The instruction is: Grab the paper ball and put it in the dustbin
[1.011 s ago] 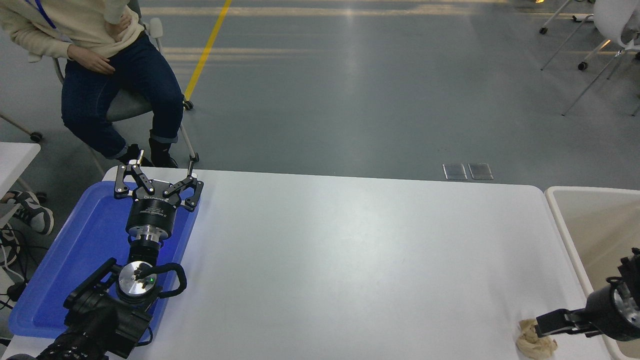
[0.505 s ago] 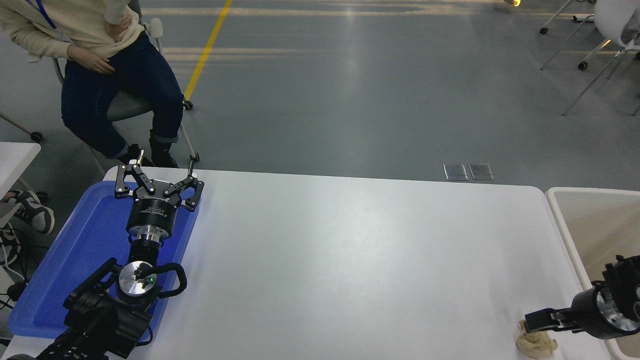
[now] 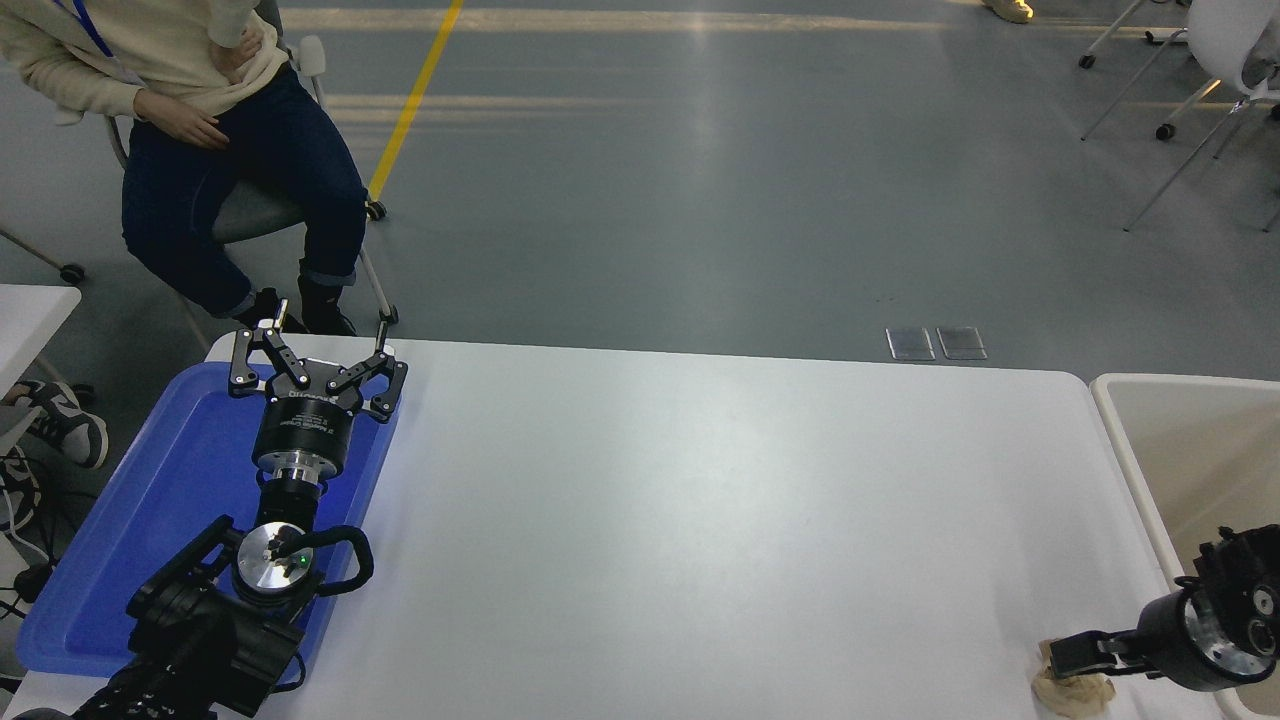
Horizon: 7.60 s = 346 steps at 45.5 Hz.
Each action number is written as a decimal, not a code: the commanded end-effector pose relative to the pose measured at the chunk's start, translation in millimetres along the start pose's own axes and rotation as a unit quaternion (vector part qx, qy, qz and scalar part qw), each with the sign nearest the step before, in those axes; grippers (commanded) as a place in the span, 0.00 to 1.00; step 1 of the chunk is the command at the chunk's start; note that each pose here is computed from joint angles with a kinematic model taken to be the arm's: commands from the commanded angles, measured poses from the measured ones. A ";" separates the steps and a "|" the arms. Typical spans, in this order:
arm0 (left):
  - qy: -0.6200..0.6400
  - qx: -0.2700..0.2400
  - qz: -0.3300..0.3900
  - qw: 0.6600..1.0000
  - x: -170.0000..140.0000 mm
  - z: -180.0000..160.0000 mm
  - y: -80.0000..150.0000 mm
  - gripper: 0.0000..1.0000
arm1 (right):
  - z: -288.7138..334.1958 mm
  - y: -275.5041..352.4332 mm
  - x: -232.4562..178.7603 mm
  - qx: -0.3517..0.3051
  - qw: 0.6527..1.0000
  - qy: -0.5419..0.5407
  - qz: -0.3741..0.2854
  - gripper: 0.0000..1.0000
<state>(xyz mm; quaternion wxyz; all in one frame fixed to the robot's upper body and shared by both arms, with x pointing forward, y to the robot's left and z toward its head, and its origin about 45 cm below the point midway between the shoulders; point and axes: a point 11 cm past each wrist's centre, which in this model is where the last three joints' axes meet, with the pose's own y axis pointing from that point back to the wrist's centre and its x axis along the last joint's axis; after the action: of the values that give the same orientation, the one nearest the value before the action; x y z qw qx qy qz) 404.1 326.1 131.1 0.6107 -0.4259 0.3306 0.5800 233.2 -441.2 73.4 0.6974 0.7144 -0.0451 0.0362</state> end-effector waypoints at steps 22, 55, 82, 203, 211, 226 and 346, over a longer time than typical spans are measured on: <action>0.000 0.000 0.001 1.000 0.1 0.0 0.0 1.00 | -5.6 -16.8 -17.8 0.010 1.000 -0.007 0.004 0.49; 0.000 0.000 0.000 1.000 0.0 0.0 0.0 1.00 | 3.5 86.2 35.3 0.040 0.997 -0.025 0.059 0.00; 0.000 0.000 -0.001 1.000 -0.6 0.1 -0.6 1.00 | -11.6 232.9 101.4 -0.028 0.993 0.051 0.103 0.00; -0.001 0.000 0.000 1.000 -1.3 0.2 -1.7 1.00 | 169.0 19.6 31.1 -0.234 0.952 -0.079 0.181 0.00; 0.000 -0.001 0.001 1.000 -0.5 0.2 -1.2 1.00 | 164.5 12.8 28.6 -0.223 0.949 -0.101 0.199 0.00; 0.000 -0.001 0.001 1.000 -0.5 0.2 -1.2 1.00 | 157.7 1.6 22.6 -0.213 0.948 -0.106 0.212 0.34; 0.000 0.000 0.001 1.000 -0.7 -0.5 -1.1 1.00 | -12.5 127.9 188.1 0.511 0.411 -0.698 0.286 1.00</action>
<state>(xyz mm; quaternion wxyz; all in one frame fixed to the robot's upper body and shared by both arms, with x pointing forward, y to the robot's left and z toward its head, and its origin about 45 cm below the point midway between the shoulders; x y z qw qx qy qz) 405.3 325.6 131.9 0.6101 -0.4255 0.3306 0.5808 403.2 -441.5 224.7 -0.0635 0.6745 -0.6985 -0.2307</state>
